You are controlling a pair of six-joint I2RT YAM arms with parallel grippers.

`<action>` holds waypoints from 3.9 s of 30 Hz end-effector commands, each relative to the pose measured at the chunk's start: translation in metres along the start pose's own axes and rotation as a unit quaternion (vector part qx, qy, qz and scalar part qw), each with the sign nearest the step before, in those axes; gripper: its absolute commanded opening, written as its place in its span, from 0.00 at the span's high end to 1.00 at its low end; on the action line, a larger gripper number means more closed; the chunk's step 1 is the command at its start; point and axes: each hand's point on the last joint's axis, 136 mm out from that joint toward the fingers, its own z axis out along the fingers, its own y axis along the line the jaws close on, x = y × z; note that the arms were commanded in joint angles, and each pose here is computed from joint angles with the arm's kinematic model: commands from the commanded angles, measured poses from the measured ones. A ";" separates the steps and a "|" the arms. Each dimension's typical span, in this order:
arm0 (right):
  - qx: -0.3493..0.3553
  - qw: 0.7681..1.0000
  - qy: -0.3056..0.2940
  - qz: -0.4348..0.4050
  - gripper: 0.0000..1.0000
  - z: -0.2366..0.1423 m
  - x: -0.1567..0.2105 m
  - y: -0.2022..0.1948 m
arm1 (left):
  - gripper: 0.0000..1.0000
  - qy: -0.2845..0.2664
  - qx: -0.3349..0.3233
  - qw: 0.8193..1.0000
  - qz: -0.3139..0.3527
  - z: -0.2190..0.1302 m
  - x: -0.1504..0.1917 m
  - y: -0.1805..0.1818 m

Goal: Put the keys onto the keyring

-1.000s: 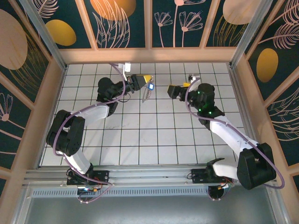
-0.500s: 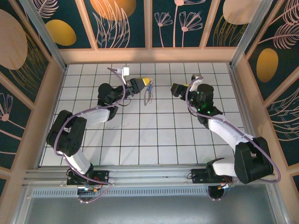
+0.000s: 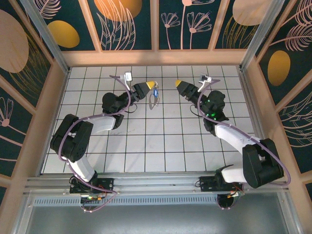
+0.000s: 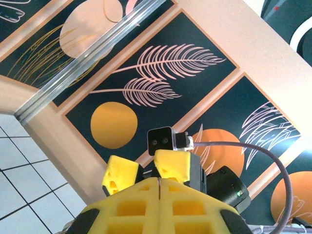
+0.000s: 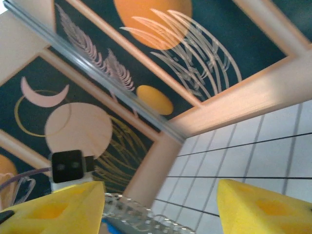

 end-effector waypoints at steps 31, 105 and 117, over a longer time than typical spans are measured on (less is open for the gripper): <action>-0.151 0.987 0.054 -0.002 0.72 0.045 0.034 0.078 | 1.00 -0.025 0.043 0.999 -0.007 0.009 0.000 -0.022; -0.181 0.946 0.259 -0.067 1.00 0.049 0.005 0.015 | 0.46 0.180 -0.044 0.975 0.124 0.034 -0.015 0.032; -0.186 0.943 0.266 -0.070 1.00 0.048 0.015 0.021 | 0.48 0.182 -0.034 0.977 0.104 0.044 -0.018 0.045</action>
